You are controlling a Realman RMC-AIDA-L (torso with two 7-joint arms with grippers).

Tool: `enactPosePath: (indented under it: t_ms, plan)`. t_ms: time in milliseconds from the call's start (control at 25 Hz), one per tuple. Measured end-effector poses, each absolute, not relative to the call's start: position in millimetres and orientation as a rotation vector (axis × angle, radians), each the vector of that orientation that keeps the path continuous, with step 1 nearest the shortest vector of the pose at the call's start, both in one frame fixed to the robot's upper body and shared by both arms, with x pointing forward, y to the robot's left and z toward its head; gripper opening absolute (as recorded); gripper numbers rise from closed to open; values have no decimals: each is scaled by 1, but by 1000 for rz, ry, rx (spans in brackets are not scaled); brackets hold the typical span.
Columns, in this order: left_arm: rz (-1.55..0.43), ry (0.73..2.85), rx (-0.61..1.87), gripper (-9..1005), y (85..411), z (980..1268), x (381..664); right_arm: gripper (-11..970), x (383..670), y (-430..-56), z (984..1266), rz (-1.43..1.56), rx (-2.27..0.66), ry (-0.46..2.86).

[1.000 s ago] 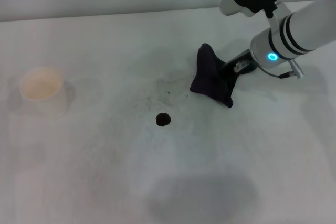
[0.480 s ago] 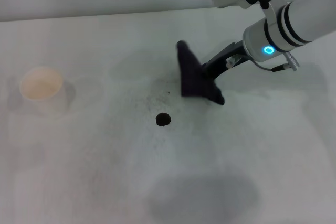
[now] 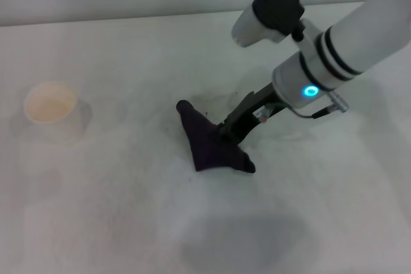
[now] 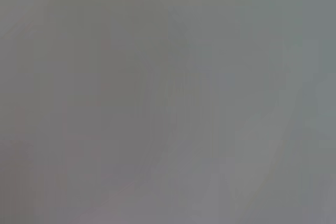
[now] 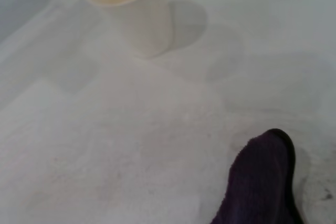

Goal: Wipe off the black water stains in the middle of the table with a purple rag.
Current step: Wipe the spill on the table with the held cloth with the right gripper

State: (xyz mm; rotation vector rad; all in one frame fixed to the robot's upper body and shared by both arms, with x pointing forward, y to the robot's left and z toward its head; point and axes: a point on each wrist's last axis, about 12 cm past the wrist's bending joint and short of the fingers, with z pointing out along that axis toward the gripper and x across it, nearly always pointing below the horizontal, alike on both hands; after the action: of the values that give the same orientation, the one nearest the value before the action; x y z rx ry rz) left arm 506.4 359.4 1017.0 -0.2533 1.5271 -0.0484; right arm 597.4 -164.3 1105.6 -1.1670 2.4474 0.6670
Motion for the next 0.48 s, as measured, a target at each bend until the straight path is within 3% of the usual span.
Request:
enactPosePath:
  t_ms: [480]
  plan:
    - [-61,1518,-242,876,355,1020,512,97,593,-146,1078,644,-1218,2327]
